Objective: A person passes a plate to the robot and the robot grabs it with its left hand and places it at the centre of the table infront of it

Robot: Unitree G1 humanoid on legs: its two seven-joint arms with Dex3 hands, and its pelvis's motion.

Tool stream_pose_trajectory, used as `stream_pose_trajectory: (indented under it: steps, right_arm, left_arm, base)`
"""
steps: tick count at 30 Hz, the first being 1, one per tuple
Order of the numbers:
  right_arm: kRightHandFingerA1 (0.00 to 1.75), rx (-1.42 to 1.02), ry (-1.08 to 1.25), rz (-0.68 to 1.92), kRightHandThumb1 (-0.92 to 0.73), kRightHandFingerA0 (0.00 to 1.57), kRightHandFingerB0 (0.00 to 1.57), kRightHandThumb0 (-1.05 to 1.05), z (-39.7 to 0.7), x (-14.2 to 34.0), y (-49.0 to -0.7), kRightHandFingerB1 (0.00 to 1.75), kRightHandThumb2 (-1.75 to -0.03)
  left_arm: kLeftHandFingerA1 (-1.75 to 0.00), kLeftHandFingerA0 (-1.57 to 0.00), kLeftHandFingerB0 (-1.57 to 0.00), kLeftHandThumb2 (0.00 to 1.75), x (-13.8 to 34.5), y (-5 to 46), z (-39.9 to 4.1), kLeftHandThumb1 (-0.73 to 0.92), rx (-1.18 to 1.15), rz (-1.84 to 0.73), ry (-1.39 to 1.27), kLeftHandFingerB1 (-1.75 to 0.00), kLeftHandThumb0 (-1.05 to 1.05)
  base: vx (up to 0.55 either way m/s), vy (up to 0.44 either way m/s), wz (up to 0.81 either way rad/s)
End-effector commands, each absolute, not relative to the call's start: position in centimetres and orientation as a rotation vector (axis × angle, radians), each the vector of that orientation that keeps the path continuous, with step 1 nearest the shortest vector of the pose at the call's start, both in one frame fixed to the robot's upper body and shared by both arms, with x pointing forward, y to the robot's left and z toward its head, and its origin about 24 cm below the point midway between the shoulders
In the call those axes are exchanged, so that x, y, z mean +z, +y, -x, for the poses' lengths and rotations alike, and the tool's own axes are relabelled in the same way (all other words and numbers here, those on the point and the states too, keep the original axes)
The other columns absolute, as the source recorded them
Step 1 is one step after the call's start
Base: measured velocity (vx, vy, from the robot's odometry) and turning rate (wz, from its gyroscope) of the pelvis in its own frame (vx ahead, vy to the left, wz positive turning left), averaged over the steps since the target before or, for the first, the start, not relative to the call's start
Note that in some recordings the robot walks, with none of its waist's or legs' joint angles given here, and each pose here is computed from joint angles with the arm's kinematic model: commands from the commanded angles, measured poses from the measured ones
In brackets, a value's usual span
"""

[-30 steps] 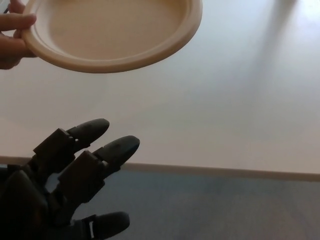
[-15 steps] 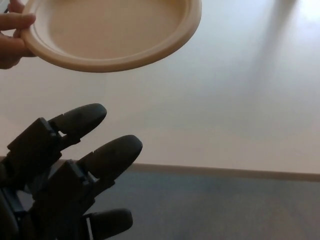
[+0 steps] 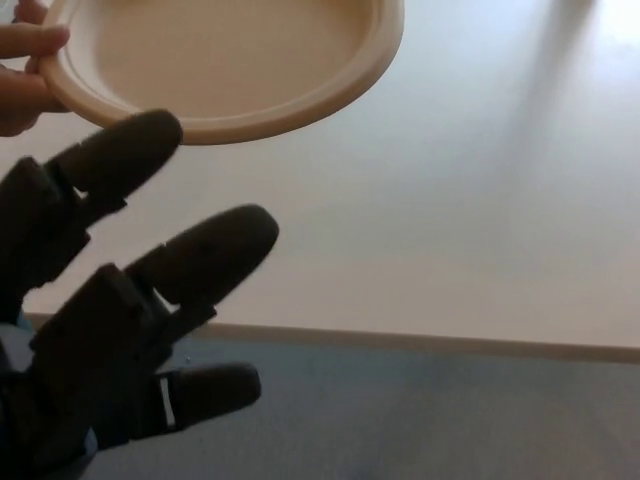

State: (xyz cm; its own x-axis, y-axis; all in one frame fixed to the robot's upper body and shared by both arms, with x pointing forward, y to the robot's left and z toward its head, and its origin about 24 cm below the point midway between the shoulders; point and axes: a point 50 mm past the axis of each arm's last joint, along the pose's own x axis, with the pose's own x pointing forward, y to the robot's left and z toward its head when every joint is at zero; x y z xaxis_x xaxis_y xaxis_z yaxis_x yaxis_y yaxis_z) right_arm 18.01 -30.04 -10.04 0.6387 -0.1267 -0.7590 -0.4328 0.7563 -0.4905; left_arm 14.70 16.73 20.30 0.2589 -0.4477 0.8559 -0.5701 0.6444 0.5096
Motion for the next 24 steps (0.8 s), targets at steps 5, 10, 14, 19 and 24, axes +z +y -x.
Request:
stream_pose_trajectory:
  steps: [5,10,14,19,24]
  right_arm:
    - [0.54,0.180,0.899,0.731,-0.81,0.30,0.29,-0.72,-17.8,-9.7,-31.1,0.42,-0.64]
    - [0.56,0.176,0.889,0.723,-0.81,0.32,0.31,-0.71,-18.0,-9.6,-31.1,0.44,-0.64]
    - [0.55,0.174,0.897,0.727,-0.80,0.31,0.30,-0.73,-18.0,-9.6,-31.0,0.43,-0.64]
    - [0.57,0.176,0.886,0.728,-0.79,0.30,0.27,-0.72,-18.2,-9.4,-31.1,0.43,-0.65]
    - [0.58,0.173,0.879,0.718,-0.81,0.33,0.29,-0.72,-18.4,-9.3,-31.1,0.44,-0.64]
  left_arm:
    - [-0.49,0.00,-0.01,0.89,21.7,18.1,-19.3,0.29,0.146,-1.114,-1.179,-0.48,-0.35]
    - [-0.35,-0.08,-0.02,0.82,22.4,18.2,-21.0,0.46,0.166,-1.174,-1.125,-0.41,-0.70]
    - [-0.33,-0.08,-0.06,0.77,22.4,18.3,-21.9,0.45,0.151,-1.211,-1.055,-0.38,-0.71]
    - [-0.29,-0.07,-0.03,0.80,22.4,18.4,-22.8,0.45,0.123,-1.306,-0.962,-0.29,-0.72]
    - [-0.21,-0.08,-0.03,0.83,22.4,18.2,-23.7,0.47,0.111,-1.375,-0.887,-0.27,-0.75]
  base:
    - [0.00,0.000,0.00]
    - [0.00,0.000,0.00]
    - [0.00,0.000,0.00]
    - [0.00,0.000,0.00]
    - [0.00,0.000,0.00]
